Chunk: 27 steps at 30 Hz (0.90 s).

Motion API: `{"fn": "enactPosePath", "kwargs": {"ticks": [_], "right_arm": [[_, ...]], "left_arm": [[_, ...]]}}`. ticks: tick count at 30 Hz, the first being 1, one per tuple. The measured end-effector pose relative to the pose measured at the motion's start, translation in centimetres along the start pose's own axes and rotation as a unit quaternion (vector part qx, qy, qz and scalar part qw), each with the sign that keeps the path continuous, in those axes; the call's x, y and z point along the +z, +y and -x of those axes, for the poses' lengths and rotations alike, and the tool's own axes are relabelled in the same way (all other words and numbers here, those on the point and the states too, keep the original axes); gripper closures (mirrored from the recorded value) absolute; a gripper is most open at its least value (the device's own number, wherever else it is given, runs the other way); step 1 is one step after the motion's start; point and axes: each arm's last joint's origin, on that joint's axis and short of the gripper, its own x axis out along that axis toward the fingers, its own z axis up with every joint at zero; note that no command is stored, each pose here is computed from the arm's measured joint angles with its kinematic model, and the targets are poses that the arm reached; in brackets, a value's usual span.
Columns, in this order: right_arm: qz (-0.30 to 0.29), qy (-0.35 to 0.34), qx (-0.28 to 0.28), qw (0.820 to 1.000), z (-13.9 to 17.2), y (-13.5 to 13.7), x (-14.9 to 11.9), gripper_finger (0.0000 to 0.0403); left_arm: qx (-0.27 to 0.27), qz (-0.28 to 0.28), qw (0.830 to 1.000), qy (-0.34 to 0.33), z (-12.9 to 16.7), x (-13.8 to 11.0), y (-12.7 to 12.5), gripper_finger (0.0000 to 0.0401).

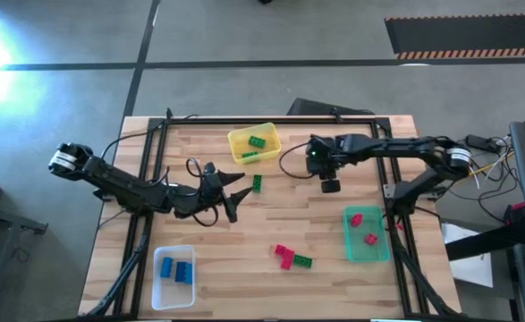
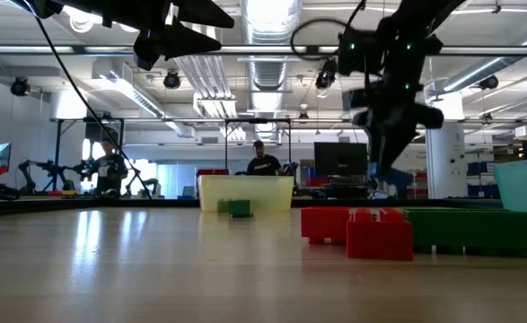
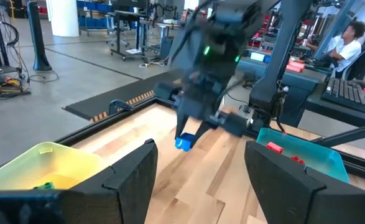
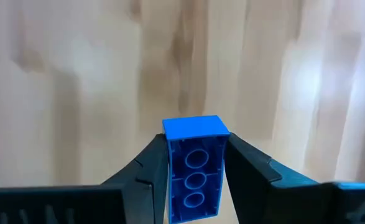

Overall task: Sort & place blocks by color
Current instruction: Put the blue game piece into the transparent bin

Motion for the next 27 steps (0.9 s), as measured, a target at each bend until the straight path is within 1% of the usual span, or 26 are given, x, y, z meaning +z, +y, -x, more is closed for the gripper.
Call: {"fn": "enactPosePath", "kwargs": {"ticks": [3, 5, 8, 11, 15, 18, 23, 25, 27], "right_arm": [[-0.022, -0.078, 0.010, 0.997, 1.9, 0.3, 0.5, 0.0290], [-0.037, -0.153, 0.021, 0.987, 3.1, 0.5, 1.0, 0.0290], [-0.052, -0.268, 0.034, 0.961, 4.6, 0.8, 1.8, 0.0290], [-0.067, -0.353, 0.033, 0.932, 5.5, 1.4, 2.4, 0.0290], [-0.073, -0.450, 0.035, 0.890, 5.8, 2.8, 3.0, 0.0290], [-0.077, -0.515, 0.051, 0.852, 5.6, 4.2, 3.4, 0.0290], [-0.069, -0.626, 0.092, 0.771, 5.4, 7.0, 4.1, 0.0290], [-0.063, -0.653, 0.108, 0.747, 5.2, 8.1, 4.4, 0.0290], [-0.056, -0.674, 0.119, 0.727, 5.1, 9.1, 4.8, 0.0290]], "left_arm": [[0.000, 0.001, 1.000, 0.000, 0.0, 0.0, 0.0, 0.0175], [0.000, 0.001, 1.000, 0.000, 0.0, 0.0, 0.0, 0.0175], [0.000, 0.001, 1.000, 0.001, 0.0, 0.0, 0.0, 0.0175], [0.000, 0.002, 1.000, 0.000, 0.0, 0.0, 0.0, 0.0175], [0.000, 0.012, 1.000, 0.000, 0.0, 0.0, 0.0, 0.0175], [-0.009, 0.015, 1.000, 0.003, 0.0, 0.0, -0.1, 0.0175], [-0.054, 0.017, 0.998, 0.012, 0.1, -0.1, -0.5, 0.0175], [-0.075, 0.024, 0.997, 0.010, 0.2, 0.1, -0.8, 0.0175], [-0.091, 0.030, 0.995, 0.006, 0.4, 0.2, -1.1, 0.0175]]}}
